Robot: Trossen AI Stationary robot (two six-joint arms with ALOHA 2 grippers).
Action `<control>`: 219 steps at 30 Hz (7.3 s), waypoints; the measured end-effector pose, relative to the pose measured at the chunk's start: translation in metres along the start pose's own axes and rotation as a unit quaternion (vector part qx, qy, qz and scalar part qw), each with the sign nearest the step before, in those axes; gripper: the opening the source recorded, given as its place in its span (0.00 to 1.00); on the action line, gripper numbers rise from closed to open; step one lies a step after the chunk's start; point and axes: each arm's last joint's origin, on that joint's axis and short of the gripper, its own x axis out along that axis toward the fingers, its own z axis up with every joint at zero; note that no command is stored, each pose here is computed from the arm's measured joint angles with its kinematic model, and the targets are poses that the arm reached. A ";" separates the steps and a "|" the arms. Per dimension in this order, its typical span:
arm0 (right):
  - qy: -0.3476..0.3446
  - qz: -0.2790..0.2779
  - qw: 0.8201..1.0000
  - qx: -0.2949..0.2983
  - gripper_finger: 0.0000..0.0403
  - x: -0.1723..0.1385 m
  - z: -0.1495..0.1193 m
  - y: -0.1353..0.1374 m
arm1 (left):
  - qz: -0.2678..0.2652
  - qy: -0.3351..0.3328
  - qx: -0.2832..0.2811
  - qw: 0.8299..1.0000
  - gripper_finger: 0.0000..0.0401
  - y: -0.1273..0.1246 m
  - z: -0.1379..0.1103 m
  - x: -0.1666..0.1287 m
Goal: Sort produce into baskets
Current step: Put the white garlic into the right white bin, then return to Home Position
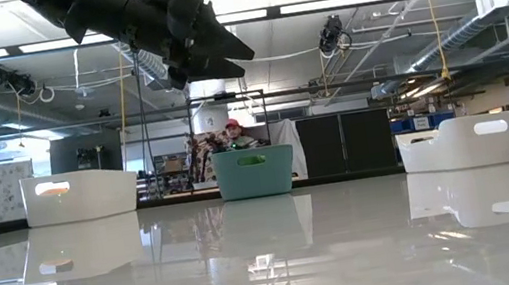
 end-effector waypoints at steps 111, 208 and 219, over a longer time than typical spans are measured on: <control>-0.546 -0.186 0.793 0.194 0.24 -0.189 0.049 -0.226 | 0.054 -0.214 -0.034 0.975 0.51 0.078 0.004 -0.128; -0.638 -0.244 0.731 -0.014 0.01 -0.115 -0.088 -0.134 | -0.102 -0.182 -0.072 0.975 0.00 0.073 -0.129 -0.162; -0.595 -0.250 0.764 0.000 0.01 -0.106 -0.091 -0.138 | -0.102 -0.144 -0.055 0.983 0.00 0.072 -0.135 -0.160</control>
